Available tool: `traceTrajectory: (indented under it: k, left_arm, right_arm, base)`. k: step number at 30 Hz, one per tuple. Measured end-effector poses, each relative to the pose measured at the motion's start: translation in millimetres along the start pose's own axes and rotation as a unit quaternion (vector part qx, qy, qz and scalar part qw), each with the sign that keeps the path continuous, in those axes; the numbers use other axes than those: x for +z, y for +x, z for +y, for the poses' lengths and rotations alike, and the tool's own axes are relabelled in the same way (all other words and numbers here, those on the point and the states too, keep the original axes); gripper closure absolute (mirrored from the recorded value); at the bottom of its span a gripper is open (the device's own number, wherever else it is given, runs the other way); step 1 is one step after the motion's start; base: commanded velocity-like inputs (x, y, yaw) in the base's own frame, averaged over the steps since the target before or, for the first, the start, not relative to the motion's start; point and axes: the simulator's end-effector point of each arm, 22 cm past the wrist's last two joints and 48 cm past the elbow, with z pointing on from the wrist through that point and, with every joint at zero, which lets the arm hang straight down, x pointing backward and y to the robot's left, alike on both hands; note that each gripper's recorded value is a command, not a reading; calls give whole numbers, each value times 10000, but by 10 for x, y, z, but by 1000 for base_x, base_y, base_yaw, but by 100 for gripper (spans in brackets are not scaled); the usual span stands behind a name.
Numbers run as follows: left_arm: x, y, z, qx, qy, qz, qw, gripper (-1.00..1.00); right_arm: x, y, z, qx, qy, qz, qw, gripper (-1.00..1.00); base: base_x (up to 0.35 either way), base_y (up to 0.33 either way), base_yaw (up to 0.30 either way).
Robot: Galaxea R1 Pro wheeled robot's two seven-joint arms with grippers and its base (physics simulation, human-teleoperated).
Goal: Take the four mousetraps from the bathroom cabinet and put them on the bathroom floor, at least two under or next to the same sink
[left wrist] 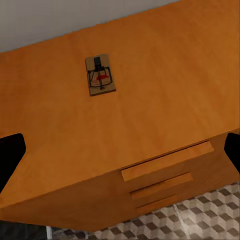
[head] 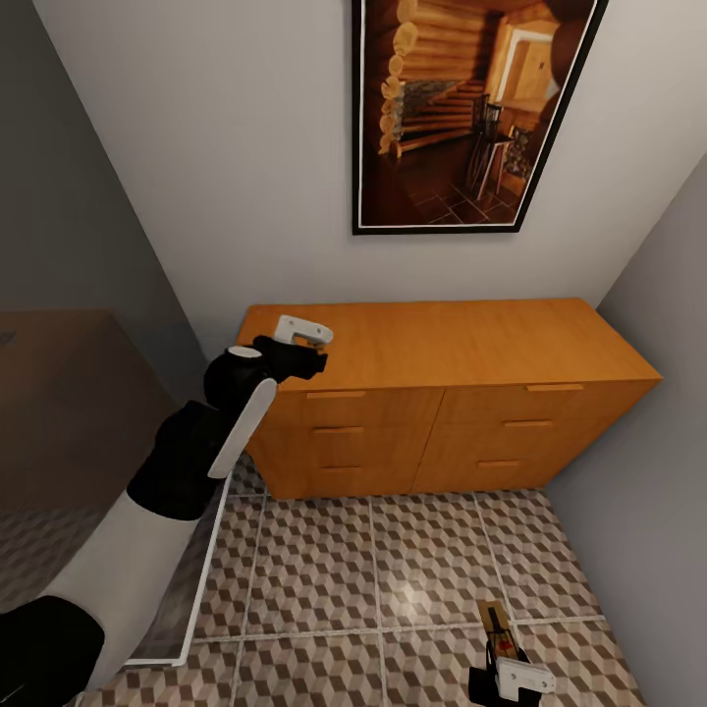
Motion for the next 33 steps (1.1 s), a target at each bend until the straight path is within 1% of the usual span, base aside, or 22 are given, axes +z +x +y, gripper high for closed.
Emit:
traceTrajectory:
  k: [1,5,14,16,18,21,30,33]
  left_arm:
    - [-1,-3,4,53,-39,-10,10000,-100]
    - [0,-1,18,122,-101,-14,9999,-100]
    - [6,6,70,113,-153,-6,9998,-100]
    - [11,3,157,14,-206,1,9998,-100]
    - [14,-7,301,-182,-289,6,9994,-100]
    - [15,-14,442,-402,-363,8,9985,-100]
    - [10,-24,599,-640,-454,-5,9969,-100]
    - [14,-25,596,-683,-444,-1,9967,-100]
  right_arm:
    - [0,1,1,-1,-3,2,10000,100]
    - [0,0,1,0,-2,1,10000,100]
    - [0,2,2,0,-2,4,10000,100]
    - [-3,2,18,5,-11,5,10000,100]
    - [-6,3,30,11,-20,7,10000,100]
    - [-9,3,42,17,-25,9,10000,100]
    - [-11,5,51,25,-26,11,10000,100]
    - [-12,6,52,25,-26,13,10000,100]
  base:
    - [0,0,0]
    - [0,0,0]
    - [0,0,0]
    - [0,0,0]
    - [0,0,0]
    - [0,0,0]
    - [0,0,0]
    - [0,0,0]
